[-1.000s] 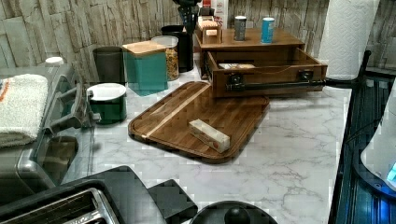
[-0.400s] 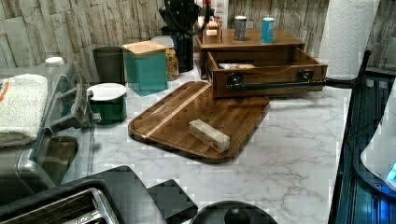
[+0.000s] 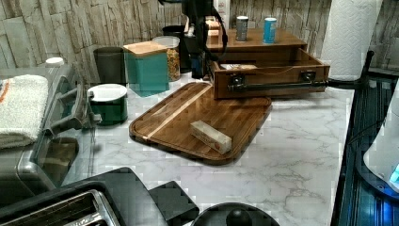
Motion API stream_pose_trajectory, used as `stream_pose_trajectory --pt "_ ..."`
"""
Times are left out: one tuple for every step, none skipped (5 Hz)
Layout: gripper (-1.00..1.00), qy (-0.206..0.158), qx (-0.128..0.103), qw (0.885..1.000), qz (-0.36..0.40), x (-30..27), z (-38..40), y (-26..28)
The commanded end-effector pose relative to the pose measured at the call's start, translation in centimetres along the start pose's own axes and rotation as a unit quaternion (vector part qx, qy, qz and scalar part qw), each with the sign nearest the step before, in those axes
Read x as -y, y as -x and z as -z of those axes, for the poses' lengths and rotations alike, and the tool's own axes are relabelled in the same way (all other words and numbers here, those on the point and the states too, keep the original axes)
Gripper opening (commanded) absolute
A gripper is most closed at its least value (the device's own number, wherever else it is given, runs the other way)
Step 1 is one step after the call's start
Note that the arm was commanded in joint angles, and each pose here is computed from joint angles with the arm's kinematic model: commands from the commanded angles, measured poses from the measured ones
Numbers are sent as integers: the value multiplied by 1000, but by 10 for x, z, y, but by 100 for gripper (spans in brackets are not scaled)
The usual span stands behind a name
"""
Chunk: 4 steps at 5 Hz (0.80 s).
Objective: Close the drawer.
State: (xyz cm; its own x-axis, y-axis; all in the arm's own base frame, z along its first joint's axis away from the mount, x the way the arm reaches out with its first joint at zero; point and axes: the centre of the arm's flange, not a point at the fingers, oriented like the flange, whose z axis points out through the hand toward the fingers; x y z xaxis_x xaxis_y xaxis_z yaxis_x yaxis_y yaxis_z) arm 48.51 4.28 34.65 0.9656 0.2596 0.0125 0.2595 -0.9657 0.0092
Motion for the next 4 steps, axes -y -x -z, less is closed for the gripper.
stream_pose_trajectory --pt "-100 -8 48 996 77 -54 -57 82" --pt "-100 -15 53 994 96 -71 -62 107" --pt "-100 -34 73 991 111 -100 -68 126" --pt "-100 -25 79 990 117 -119 -77 135"
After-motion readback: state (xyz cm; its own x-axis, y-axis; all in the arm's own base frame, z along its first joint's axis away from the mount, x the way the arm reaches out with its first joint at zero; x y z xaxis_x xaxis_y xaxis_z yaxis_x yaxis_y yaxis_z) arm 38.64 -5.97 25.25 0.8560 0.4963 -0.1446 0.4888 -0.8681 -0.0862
